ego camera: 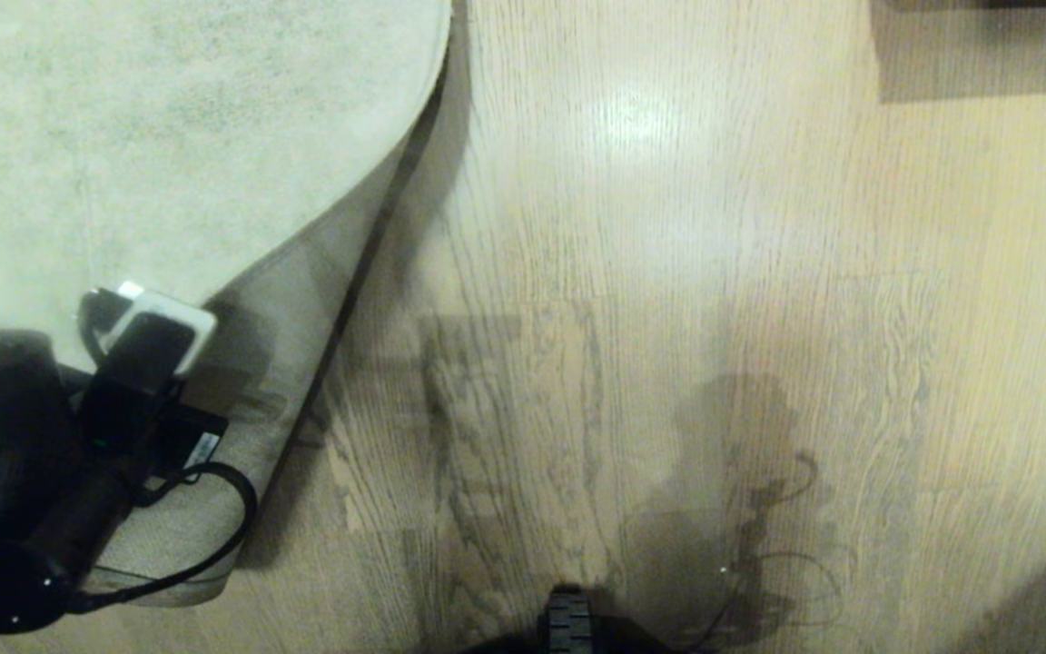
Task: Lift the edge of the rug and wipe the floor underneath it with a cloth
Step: Lay down the carpet
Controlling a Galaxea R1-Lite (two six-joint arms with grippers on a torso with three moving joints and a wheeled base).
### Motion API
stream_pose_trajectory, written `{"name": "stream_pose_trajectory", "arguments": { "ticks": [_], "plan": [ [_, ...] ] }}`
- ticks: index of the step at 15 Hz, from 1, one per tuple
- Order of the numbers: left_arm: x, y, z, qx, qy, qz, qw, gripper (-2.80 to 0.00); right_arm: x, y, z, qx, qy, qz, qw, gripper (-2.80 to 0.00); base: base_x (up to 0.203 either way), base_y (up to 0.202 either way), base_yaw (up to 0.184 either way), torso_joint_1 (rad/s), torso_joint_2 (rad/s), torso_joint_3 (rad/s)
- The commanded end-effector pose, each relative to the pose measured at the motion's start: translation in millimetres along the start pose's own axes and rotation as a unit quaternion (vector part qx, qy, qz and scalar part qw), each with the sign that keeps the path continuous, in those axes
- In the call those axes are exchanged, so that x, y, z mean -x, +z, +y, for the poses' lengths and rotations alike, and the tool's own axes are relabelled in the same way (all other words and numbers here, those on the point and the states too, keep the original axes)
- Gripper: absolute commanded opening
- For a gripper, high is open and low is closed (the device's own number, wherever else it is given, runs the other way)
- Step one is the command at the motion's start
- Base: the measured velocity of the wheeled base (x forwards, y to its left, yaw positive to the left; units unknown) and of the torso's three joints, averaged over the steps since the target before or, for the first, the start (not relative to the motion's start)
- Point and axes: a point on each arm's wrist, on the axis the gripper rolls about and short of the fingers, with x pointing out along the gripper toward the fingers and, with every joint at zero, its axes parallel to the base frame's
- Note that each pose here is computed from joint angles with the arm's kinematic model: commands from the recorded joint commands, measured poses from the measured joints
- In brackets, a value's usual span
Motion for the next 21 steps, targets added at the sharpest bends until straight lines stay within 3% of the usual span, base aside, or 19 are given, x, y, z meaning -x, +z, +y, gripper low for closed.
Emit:
{"name": "stream_pose_trajectory", "arguments": {
  "ticks": [1,19,21],
  "plan": [
    [0,0,-0.1,0.0,0.002,-0.001,1.0,-2.8,0,0,0,-0.002,0.0,0.001,1.0,-2.8,0.0,0.0,0.0,0.0,0.0,0.0],
    [11,8,-13.2,-0.006,-0.035,-0.029,0.999,-2.8,0,0,0,-0.007,0.0,0.0,1.0,-2.8,0.0,0.0,0.0,0.0,0.0,0.0],
    [13,8,-15.5,0.004,-0.043,-0.031,0.9986,-2.8,0,0,0,-0.007,0.0,0.0,1.0,-2.8,0.0,0.0,0.0,0.0,0.0,0.0]
  ]
}}
